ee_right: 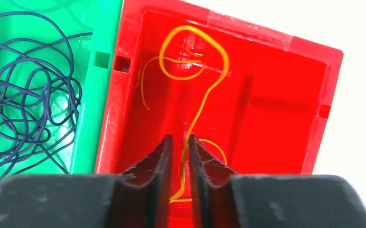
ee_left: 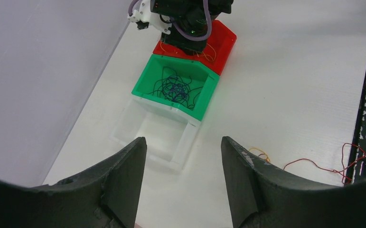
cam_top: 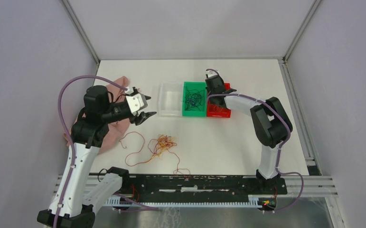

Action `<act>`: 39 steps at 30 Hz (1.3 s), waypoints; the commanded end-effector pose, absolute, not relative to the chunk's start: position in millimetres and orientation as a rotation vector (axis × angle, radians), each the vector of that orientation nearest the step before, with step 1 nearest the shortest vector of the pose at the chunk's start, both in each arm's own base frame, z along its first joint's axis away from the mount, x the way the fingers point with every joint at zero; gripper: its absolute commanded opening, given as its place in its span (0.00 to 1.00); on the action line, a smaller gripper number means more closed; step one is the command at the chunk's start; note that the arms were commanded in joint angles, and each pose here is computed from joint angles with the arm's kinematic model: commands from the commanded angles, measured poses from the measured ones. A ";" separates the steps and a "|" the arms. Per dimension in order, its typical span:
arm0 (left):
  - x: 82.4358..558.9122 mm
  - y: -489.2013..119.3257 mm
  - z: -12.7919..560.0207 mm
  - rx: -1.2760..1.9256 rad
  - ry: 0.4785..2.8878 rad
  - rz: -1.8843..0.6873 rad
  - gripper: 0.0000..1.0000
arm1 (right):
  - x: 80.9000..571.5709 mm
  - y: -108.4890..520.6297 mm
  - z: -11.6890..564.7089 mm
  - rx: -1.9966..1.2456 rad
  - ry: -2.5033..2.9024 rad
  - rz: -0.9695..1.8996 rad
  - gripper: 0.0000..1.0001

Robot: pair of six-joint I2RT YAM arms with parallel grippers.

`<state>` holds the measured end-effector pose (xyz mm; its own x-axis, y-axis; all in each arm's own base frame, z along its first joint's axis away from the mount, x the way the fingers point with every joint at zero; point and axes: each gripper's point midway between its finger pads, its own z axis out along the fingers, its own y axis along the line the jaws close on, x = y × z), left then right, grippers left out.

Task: Untangle the cables
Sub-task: Place the cable in the bin.

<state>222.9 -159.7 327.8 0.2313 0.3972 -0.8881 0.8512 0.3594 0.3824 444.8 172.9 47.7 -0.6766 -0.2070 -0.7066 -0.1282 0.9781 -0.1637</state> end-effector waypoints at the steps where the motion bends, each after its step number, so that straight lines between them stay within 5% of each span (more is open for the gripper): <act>1: 222.1 -159.6 319.3 1.263 1.405 -0.469 0.70 | 453.5 172.0 77.9 -0.213 2.275 -0.146 0.31; 7: 223.6 -156.5 285.2 1.321 1.488 -0.487 0.94 | 432.1 186.5 159.0 -0.174 2.127 0.078 0.51; 12: 225.5 -147.8 244.3 1.377 1.569 -0.458 0.99 | 392.9 216.4 194.2 -0.293 2.052 0.212 0.59; 18: 214.8 -130.7 160.3 1.519 1.803 -0.511 0.81 | 342.3 256.8 201.2 -0.363 1.964 0.416 0.58; 24: 199.9 -118.7 99.6 1.544 2.113 -0.664 0.74 | 323.1 261.5 217.5 -0.345 1.827 0.537 0.53; 39: 213.9 -102.9 35.2 1.504 2.269 -0.581 0.48 | 315.7 255.9 234.2 -0.267 1.767 0.599 0.46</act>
